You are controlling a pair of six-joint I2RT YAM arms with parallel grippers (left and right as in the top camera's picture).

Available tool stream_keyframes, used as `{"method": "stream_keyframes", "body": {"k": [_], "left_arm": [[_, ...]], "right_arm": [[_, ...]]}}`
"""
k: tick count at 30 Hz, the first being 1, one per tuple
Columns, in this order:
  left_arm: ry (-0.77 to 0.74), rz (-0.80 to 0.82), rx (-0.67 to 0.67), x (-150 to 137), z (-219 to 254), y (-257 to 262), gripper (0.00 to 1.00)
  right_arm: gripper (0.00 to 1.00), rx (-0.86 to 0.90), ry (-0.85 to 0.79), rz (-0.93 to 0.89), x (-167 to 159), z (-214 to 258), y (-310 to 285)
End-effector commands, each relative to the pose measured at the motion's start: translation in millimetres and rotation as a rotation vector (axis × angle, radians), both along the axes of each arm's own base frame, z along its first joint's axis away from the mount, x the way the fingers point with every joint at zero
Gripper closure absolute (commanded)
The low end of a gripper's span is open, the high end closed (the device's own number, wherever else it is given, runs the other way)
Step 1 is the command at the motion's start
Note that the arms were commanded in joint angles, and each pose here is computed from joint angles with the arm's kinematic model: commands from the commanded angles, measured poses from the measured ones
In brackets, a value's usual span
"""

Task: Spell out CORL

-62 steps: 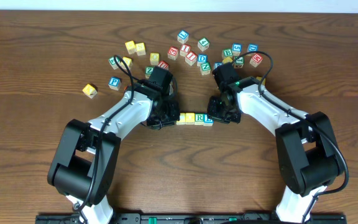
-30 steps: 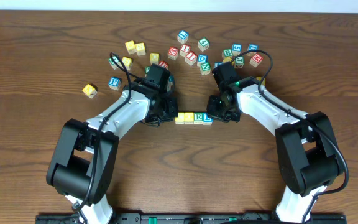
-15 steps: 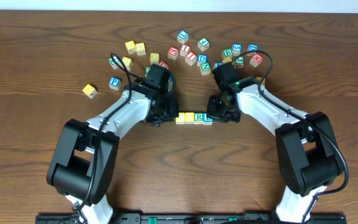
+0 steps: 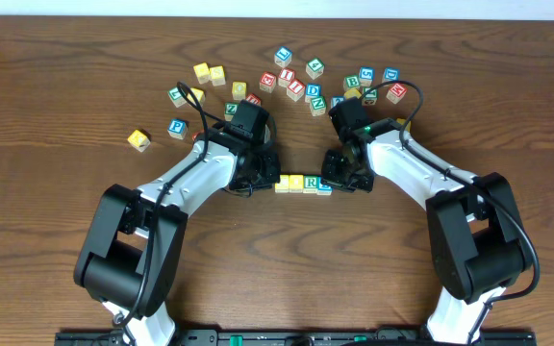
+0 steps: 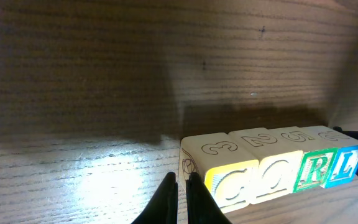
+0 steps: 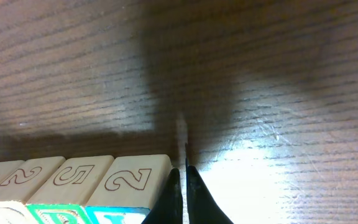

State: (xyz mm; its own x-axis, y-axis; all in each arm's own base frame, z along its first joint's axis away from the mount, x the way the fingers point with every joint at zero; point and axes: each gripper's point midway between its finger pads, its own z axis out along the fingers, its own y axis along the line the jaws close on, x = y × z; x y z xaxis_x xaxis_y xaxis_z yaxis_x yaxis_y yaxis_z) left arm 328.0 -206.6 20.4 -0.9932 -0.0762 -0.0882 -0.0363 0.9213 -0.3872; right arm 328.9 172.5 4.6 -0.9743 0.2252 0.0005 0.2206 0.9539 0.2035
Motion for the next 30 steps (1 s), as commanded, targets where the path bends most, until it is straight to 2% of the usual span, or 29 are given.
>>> {"method": "stream_keyframes", "body": {"k": [1,26,30], "left_arm": [[0.009,-0.031,-0.004,-4.5,-4.8,-3.9,0.92],[0.022,-0.025,0.031,-7.8,-7.6,2.5,0.92],[0.013,-0.001,0.051,-2.4,-7.8,11.4,0.92]], "right_arm": [[0.99,0.026,0.019,-0.012,-5.4,1.7,5.6],[0.98,-0.006,-0.013,0.020,-0.2,1.0,0.4],[0.93,-0.058,-0.003,0.013,-3.3,-0.8,-10.1]]}}
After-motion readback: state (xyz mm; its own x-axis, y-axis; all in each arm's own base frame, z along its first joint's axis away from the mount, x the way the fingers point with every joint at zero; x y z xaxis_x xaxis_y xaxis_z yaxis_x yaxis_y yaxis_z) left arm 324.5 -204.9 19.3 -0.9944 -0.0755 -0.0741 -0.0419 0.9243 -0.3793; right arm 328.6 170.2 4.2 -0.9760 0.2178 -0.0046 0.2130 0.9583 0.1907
